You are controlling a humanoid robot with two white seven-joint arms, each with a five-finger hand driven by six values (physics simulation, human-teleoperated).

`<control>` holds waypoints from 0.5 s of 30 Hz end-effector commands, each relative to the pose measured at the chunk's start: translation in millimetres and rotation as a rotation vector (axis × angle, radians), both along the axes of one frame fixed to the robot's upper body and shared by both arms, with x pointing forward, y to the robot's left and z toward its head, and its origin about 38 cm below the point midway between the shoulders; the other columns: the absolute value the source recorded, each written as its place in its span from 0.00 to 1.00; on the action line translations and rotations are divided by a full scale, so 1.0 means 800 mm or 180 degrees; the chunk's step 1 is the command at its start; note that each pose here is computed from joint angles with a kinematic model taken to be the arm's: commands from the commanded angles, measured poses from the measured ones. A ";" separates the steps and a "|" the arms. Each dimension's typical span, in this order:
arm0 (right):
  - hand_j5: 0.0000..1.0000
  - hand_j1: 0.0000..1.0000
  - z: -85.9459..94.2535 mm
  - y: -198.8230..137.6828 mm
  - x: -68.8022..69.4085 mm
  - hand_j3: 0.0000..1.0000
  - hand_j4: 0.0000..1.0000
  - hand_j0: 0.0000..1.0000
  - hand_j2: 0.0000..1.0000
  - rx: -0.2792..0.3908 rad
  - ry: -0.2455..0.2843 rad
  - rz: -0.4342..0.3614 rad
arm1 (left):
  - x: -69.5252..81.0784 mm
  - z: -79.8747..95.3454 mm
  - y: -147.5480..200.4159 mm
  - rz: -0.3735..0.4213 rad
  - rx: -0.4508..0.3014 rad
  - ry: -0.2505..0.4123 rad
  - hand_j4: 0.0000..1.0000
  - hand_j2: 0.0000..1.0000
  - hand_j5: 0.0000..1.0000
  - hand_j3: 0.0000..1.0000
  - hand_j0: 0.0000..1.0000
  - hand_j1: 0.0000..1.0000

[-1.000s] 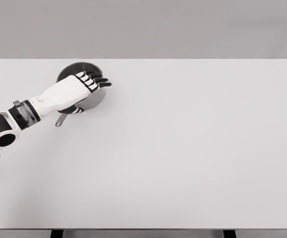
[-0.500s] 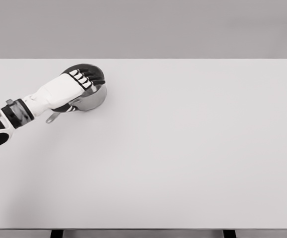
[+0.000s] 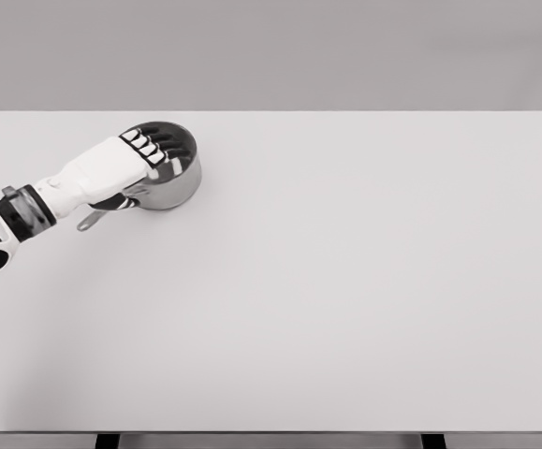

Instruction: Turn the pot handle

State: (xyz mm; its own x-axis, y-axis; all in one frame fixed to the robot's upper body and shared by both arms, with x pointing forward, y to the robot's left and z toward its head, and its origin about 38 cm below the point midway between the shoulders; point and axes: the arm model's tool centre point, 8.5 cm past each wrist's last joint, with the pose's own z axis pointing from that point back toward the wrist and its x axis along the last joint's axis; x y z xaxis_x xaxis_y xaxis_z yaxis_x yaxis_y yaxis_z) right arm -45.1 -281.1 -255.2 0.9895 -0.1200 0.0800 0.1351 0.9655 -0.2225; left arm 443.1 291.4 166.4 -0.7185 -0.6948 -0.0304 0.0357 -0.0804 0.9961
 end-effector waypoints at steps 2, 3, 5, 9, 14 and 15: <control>1.00 1.00 0.000 0.000 0.000 1.00 1.00 1.00 1.00 0.0000 -0.0001 -0.0002 | 0.000 0.002 0.003 0.0012 -0.0014 -0.0005 1.00 1.00 1.00 1.00 1.00 1.00; 1.00 1.00 0.000 0.000 0.000 1.00 1.00 1.00 1.00 0.0000 -0.0001 -0.0002 | 0.000 0.003 0.003 0.0016 -0.0016 -0.0008 1.00 1.00 1.00 1.00 1.00 1.00; 1.00 1.00 0.000 0.000 0.000 1.00 1.00 1.00 1.00 0.0000 -0.0001 -0.0002 | 0.000 0.003 0.003 0.0016 -0.0016 -0.0008 1.00 1.00 1.00 1.00 1.00 1.00; 1.00 1.00 0.000 0.000 0.000 1.00 1.00 1.00 1.00 0.0000 -0.0001 -0.0002 | 0.001 0.004 0.006 0.0031 -0.0016 -0.0015 1.00 1.00 1.00 1.00 1.00 1.00; 1.00 1.00 0.000 0.000 0.000 1.00 1.00 1.00 1.00 0.0000 -0.0001 -0.0002 | 0.002 0.001 0.010 0.0063 -0.0013 0.0009 1.00 1.00 1.00 1.00 1.00 1.00; 1.00 1.00 0.000 0.000 0.000 1.00 1.00 1.00 1.00 0.0000 -0.0001 -0.0002 | 0.002 0.001 0.010 0.0063 -0.0013 0.0009 1.00 1.00 1.00 1.00 1.00 1.00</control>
